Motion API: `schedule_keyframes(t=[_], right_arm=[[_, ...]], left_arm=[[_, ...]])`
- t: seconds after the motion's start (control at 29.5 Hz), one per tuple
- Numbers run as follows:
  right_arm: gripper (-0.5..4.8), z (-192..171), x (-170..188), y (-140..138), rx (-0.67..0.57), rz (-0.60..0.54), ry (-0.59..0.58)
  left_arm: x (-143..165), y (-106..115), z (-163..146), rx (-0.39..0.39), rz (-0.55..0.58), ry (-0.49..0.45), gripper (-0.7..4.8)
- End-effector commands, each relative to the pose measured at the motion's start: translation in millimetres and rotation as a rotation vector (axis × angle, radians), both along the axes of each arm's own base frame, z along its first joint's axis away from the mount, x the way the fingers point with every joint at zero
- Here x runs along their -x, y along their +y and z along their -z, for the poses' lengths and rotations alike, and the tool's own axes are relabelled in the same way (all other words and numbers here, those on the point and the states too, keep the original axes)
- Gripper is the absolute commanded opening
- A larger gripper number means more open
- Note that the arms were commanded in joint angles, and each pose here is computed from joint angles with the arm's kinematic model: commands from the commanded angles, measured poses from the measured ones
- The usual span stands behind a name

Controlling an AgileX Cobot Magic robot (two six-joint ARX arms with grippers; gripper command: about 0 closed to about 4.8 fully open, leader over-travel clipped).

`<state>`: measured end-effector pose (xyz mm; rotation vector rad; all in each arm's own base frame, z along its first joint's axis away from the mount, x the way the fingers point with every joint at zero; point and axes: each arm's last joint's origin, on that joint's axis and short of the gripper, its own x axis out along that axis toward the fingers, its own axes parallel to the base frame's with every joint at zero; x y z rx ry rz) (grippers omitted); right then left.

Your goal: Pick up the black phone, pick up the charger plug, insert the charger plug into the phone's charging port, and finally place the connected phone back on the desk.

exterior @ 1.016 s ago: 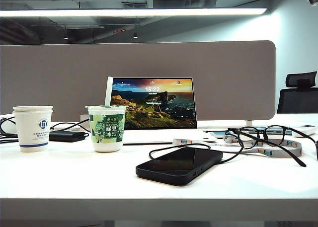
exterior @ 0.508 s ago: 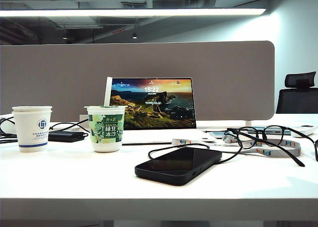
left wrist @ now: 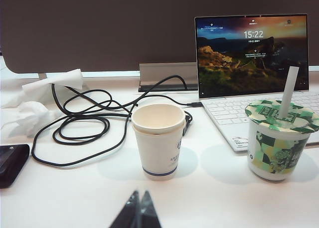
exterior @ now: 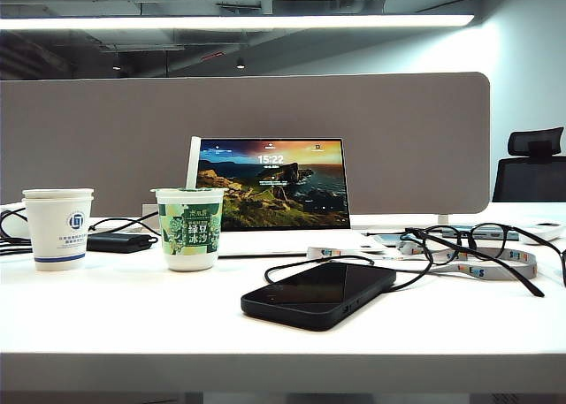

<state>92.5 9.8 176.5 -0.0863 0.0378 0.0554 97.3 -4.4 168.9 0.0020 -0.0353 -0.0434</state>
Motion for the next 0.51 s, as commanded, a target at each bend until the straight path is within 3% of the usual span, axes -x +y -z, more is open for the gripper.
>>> schedule_keyframes(t=[0.03, 0.24, 0.51], right_arm=[[0.04, 3.0, -2.5, -1.1, -0.01, 0.015, -0.047], [0.04, 8.2, -4.6, -1.9, -0.05, 0.03, -0.074], [0.04, 8.3, -4.8, -7.5, -0.098, 0.141, -0.077]], left_arm=[[0.0, -0.1, -0.7, 0.003, 0.003, -0.008, -0.05], [0.0, -0.1, -0.6, 0.003, 0.003, -0.007, -0.05], [0.0, -0.1, -0.6, 0.003, 0.003, -0.007, -0.05]])
